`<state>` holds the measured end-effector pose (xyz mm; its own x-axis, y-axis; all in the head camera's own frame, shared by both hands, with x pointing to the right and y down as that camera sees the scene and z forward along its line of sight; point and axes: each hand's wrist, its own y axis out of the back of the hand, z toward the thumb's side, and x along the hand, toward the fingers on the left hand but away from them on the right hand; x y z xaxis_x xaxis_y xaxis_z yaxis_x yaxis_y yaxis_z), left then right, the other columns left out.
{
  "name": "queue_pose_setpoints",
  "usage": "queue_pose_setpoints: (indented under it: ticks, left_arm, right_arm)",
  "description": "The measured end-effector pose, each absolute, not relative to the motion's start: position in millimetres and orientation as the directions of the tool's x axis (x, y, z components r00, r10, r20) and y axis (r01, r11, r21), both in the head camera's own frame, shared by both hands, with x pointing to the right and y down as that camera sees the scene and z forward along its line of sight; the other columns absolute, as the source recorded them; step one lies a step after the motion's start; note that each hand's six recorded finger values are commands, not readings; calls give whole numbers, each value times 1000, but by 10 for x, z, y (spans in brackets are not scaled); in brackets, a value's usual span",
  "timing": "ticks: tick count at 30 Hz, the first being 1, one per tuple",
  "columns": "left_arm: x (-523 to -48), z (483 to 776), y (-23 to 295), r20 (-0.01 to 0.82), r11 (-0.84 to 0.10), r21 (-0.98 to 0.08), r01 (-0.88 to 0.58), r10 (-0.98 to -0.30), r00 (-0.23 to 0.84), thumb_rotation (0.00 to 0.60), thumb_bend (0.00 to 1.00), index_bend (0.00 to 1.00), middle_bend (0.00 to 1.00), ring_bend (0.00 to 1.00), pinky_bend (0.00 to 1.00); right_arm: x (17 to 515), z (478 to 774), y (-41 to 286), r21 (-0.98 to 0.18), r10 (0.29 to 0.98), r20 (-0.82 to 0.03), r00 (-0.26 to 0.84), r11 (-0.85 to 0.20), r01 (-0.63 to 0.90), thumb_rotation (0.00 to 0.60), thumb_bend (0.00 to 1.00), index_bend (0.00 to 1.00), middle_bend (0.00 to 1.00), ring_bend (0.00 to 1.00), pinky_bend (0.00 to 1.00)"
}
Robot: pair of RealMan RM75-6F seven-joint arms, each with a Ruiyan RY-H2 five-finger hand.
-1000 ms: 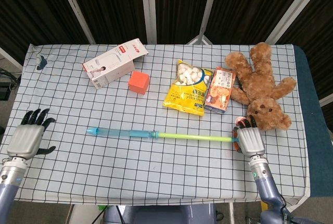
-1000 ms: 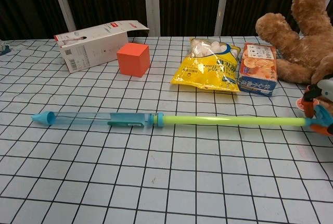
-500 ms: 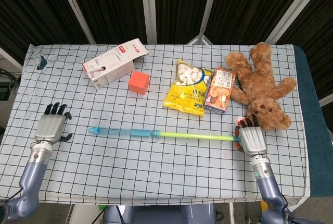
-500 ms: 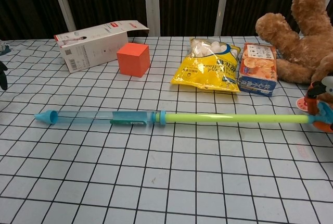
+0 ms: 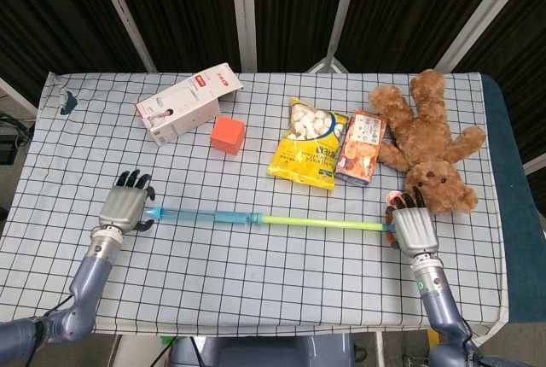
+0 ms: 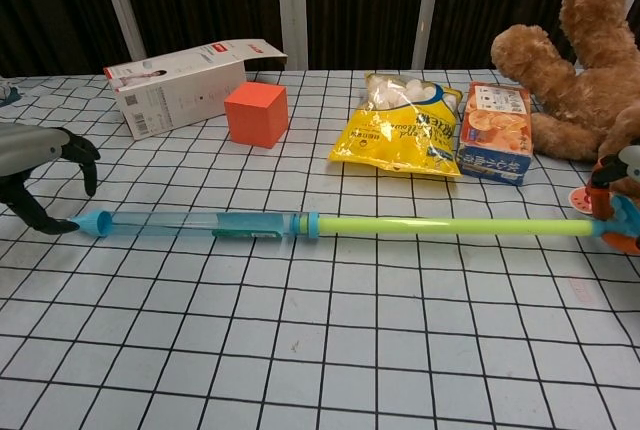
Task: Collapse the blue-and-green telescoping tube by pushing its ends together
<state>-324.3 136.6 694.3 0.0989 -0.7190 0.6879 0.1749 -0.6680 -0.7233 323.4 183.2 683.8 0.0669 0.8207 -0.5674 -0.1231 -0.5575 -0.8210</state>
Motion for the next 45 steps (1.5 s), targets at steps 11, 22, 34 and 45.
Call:
queue_pose_setpoints:
  ticks: [11,22,34,45]
  left_arm:
    - [-3103,7058,1417,695,-668,-716,204,-710,114,600,367,408,112,0,0]
    - [-3044,7132,1404,695,-667,-715,209,-711,109,600,367,432,124,0,0]
    - [-3050,7136,1414,678,-652,-732,198,-727,109,600,412,496,156,0,0]
    - [-3015,7049,1455,671,-646,-741,186,-729,139,600,412,497,157,0,0]
  right_arm:
    - [3230,6830,1833,-821,820,-568,68,-559,-116,600,463,675,308,181,44]
    - [3233,6833,1835,-820,819,-570,66,-561,-116,600,462,675,308,181,44]
    - [3235,6832,1842,-819,818,-571,66,-562,-118,600,462,675,308,181,44]
    - [3175,6802,1847,-825,821,-564,84,-556,-105,600,462,676,308,181,44]
